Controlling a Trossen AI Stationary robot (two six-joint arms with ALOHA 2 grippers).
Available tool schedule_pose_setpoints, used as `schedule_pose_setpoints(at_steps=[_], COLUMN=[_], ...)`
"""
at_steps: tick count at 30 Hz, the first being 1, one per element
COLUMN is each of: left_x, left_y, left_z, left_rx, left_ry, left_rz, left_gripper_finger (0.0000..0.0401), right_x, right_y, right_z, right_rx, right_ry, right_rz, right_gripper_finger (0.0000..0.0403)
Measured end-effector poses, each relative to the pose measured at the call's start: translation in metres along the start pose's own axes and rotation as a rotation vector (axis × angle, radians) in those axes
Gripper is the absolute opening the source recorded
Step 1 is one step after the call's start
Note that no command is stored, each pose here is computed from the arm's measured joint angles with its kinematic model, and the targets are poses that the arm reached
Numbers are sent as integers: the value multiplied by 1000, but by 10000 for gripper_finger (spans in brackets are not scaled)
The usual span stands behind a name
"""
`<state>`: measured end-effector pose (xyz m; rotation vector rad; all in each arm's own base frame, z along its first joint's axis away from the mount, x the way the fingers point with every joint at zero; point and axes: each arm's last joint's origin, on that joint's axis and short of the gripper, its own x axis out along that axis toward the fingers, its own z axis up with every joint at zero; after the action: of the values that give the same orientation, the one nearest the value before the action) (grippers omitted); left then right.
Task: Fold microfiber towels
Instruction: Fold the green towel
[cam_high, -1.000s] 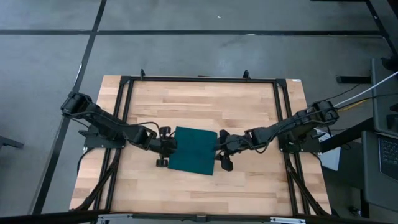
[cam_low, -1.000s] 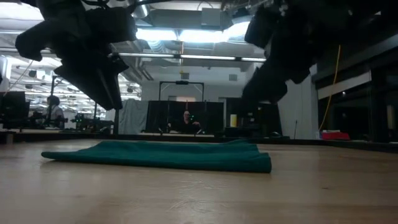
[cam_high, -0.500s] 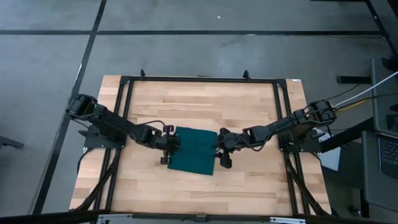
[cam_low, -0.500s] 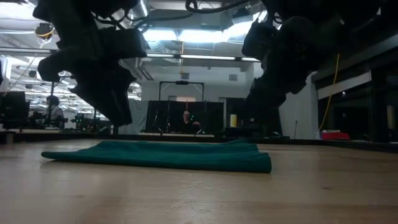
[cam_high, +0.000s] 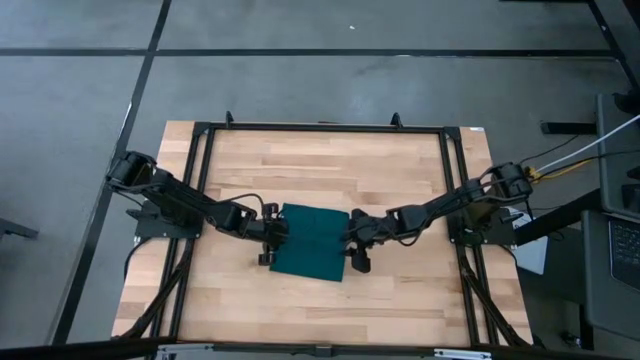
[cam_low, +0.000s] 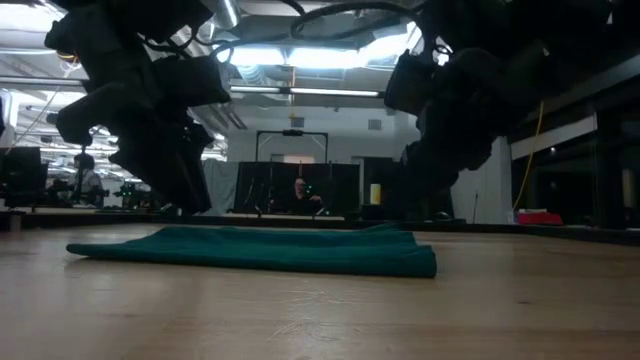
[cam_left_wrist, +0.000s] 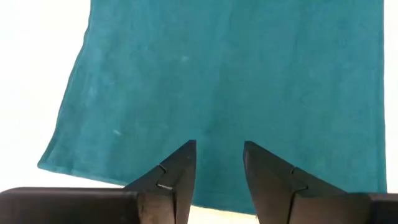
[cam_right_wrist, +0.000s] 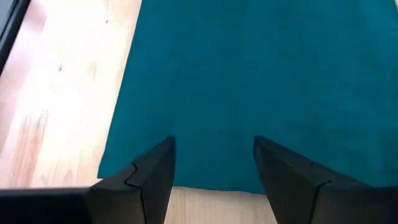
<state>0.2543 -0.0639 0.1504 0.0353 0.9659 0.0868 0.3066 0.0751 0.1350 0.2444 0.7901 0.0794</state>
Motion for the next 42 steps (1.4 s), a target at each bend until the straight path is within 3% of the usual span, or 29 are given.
schedule_pose_setpoints(at_steps=[30,42], left_x=[4,33], left_y=[7,0], left_z=[-3,-7], left_rx=[13,14], left_ry=[8,19], left_rz=[-3,-18], left_gripper_finger=[129,129], right_x=[20,20], right_y=[-8,-9], right_z=[-7,-9], right_rx=[33,31], right_ry=[-5,11], right_rz=[-15,-24], right_gripper_finger=[212,207])
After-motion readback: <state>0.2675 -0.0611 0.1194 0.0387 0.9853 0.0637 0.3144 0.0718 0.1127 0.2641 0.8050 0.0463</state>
